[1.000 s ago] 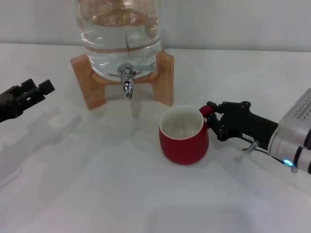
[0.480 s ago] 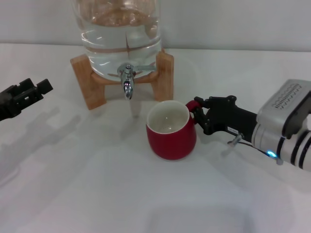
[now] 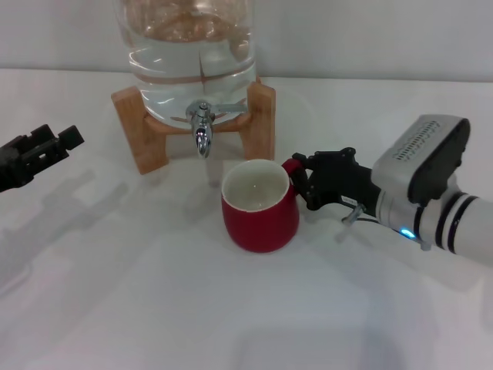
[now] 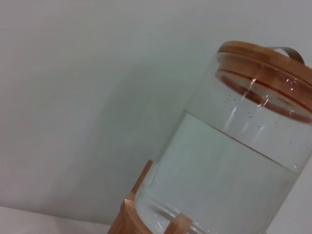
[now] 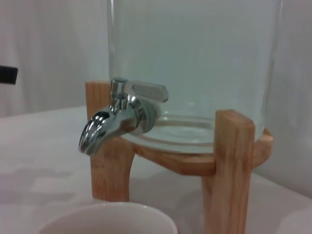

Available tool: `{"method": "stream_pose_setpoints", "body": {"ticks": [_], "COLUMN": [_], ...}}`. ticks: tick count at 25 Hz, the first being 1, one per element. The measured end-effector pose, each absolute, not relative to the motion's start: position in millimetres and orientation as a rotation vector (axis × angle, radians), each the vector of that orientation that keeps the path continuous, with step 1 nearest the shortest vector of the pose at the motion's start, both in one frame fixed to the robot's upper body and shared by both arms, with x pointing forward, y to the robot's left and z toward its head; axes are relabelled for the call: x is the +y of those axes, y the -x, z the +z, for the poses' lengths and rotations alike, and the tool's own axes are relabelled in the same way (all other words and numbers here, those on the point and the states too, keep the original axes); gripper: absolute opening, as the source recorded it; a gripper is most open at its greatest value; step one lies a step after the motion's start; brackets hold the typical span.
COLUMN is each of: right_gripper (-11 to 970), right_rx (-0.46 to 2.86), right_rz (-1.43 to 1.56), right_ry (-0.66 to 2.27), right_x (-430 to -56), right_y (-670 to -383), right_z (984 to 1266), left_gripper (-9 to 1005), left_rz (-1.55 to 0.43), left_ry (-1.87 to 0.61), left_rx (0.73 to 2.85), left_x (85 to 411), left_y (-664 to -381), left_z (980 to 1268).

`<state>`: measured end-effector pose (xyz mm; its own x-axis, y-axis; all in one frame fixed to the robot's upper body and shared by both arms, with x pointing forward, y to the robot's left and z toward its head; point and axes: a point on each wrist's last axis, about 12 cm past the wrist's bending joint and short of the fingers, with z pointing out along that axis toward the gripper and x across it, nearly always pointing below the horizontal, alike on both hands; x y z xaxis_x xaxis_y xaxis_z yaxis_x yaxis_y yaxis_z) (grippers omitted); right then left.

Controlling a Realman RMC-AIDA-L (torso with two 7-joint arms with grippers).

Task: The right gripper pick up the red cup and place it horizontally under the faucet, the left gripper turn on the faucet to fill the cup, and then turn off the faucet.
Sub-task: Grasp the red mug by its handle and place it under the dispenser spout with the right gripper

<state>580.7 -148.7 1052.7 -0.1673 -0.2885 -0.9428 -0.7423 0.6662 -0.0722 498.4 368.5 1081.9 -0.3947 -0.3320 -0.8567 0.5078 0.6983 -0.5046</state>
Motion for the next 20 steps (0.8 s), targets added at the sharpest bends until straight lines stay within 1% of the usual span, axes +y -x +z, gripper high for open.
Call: {"method": "stream_pose_setpoints", "body": {"ticks": [9, 20], "right_gripper": [133, 132], "right_rx": [1.737, 1.764], "right_rz": [0.520, 0.525], "right_ry": [0.859, 0.828], "right_x": [-133, -122], "right_y": [-585, -592], "right_z": [1059, 1064], "left_gripper": [894, 894], "left_rz": [-0.912, -0.913], "left_ry": [-0.142, -0.138], "left_rx": [1.756, 1.751], "left_x": [367, 368], "left_y": [-499, -499], "left_z": [1082, 1082]}}
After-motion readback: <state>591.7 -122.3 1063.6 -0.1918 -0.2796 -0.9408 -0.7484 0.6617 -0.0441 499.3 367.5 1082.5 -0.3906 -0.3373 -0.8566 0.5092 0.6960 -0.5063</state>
